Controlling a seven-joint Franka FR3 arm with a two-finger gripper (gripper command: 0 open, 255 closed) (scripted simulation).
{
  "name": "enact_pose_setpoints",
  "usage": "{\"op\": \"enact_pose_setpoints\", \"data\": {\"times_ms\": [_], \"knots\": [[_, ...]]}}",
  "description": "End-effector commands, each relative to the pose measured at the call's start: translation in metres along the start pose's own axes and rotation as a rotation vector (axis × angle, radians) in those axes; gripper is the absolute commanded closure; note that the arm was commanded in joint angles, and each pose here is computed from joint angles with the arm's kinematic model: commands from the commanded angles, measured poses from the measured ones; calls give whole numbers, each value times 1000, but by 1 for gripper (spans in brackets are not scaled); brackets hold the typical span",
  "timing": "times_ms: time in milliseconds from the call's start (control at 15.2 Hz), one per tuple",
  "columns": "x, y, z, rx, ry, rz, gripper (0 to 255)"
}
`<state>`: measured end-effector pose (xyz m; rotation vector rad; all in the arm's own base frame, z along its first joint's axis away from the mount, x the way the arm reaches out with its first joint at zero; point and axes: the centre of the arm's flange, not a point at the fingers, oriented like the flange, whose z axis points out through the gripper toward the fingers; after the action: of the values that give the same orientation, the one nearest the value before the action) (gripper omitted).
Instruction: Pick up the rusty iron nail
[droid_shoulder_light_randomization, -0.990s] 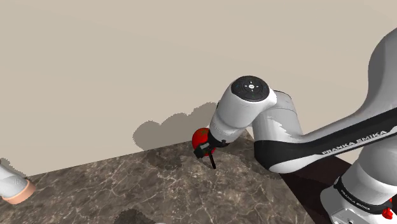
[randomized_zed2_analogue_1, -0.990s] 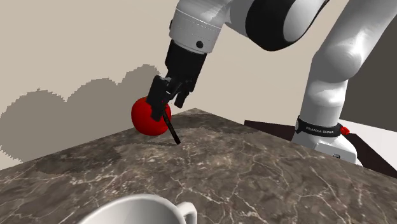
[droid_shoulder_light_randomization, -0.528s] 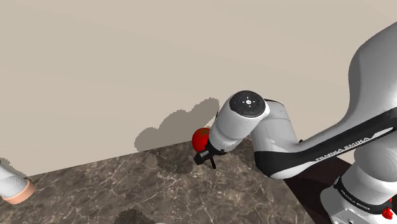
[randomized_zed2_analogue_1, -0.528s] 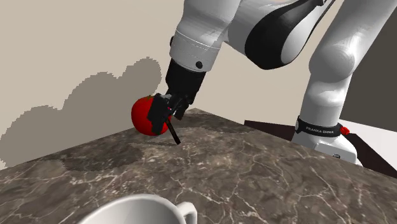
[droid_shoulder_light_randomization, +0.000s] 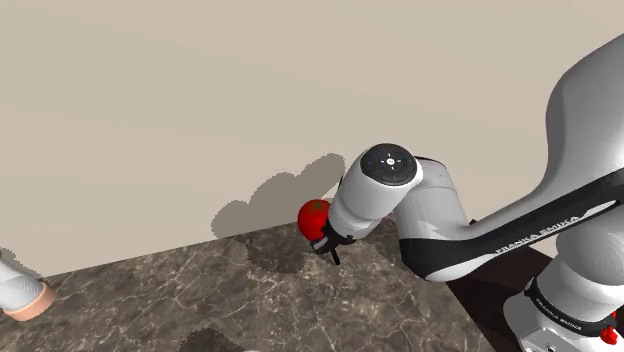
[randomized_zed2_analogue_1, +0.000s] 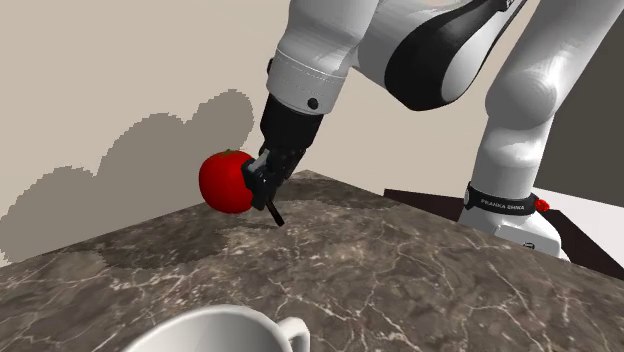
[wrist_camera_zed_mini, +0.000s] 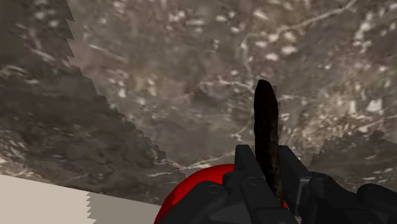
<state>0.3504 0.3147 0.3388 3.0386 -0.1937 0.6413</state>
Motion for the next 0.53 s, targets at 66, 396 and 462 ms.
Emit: {"op": "enact_pose_setpoints", "data": {"times_ms": [66, 396, 462], "knots": [[0, 0, 0, 0, -1, 0, 255], [11, 0, -24, -1, -1, 0, 255], [13, 0, -29, -1, -1, 0, 255]]}}
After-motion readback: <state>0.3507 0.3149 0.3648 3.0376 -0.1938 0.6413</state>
